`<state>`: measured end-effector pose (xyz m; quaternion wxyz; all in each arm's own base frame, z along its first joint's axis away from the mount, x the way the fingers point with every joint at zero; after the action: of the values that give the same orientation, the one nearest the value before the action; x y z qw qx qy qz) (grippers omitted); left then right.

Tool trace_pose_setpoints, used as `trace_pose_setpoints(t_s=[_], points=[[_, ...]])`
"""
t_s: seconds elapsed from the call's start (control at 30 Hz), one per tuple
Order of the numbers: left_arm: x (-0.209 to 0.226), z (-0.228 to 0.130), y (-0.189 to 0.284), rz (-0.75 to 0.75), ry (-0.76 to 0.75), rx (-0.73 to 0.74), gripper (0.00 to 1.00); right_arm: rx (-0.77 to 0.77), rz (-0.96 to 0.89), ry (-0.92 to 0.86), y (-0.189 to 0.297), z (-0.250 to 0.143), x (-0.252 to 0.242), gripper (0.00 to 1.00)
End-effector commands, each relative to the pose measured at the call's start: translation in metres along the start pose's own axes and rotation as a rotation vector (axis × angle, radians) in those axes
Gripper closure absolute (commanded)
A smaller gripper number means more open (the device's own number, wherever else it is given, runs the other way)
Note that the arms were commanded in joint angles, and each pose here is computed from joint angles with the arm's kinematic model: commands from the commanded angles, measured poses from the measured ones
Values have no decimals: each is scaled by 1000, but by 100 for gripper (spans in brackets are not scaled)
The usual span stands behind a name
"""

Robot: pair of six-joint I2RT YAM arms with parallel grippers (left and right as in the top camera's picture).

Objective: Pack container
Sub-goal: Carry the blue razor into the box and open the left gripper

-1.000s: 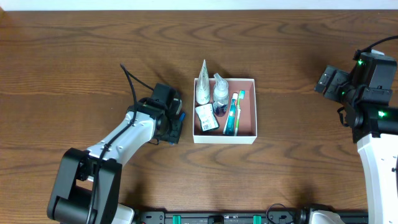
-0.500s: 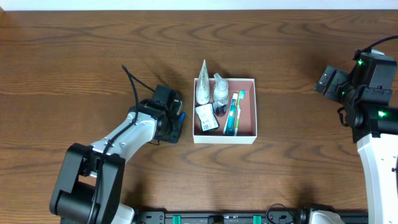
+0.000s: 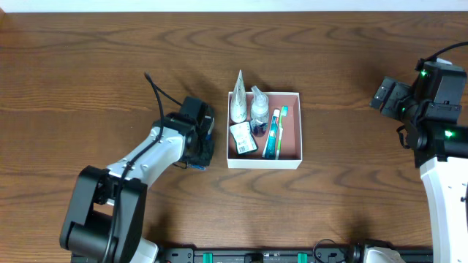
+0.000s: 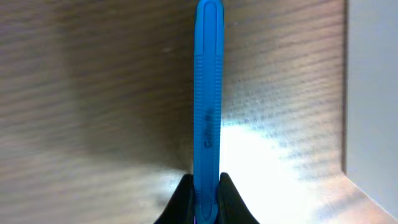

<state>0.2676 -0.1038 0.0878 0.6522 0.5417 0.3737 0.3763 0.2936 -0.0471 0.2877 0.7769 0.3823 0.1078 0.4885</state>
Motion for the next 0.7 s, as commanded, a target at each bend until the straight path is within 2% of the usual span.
trace_pose_setpoints(t_s=[0.0,0.17,0.33,0.4,0.5,0.67], points=[[5,30,59,86,-12,-142,94,-14,-5,-18,2,4,-1,1],[2,43,156,161,4,-341,94,-14,-5,-18,2,4,-1,1],[-13,34,230,107,185,-607,94,-14,-5,-18,2,4,-1,1],[-27,29,245,56,225,-683,94,-14,-5,-18,2,4,-1,1],[-55,31,254,-8,180,-741,94,-14,-5,-18,2,4,-1,1],[-108,49,242,24,95,-790,94,-14,-5,-18,2,4,-1,1]])
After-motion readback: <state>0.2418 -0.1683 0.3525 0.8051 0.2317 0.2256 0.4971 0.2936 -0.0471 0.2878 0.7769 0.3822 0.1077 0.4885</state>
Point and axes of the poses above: each gripper's point midway between its finger pads, its own y axis back along the fingers, its own x axis along the line the jaws close on, z = x × y, the point moved 8 cm from there along y, back along the fingers, and after that the axes turned 11 degrees about -y, right-handed, at the moved point
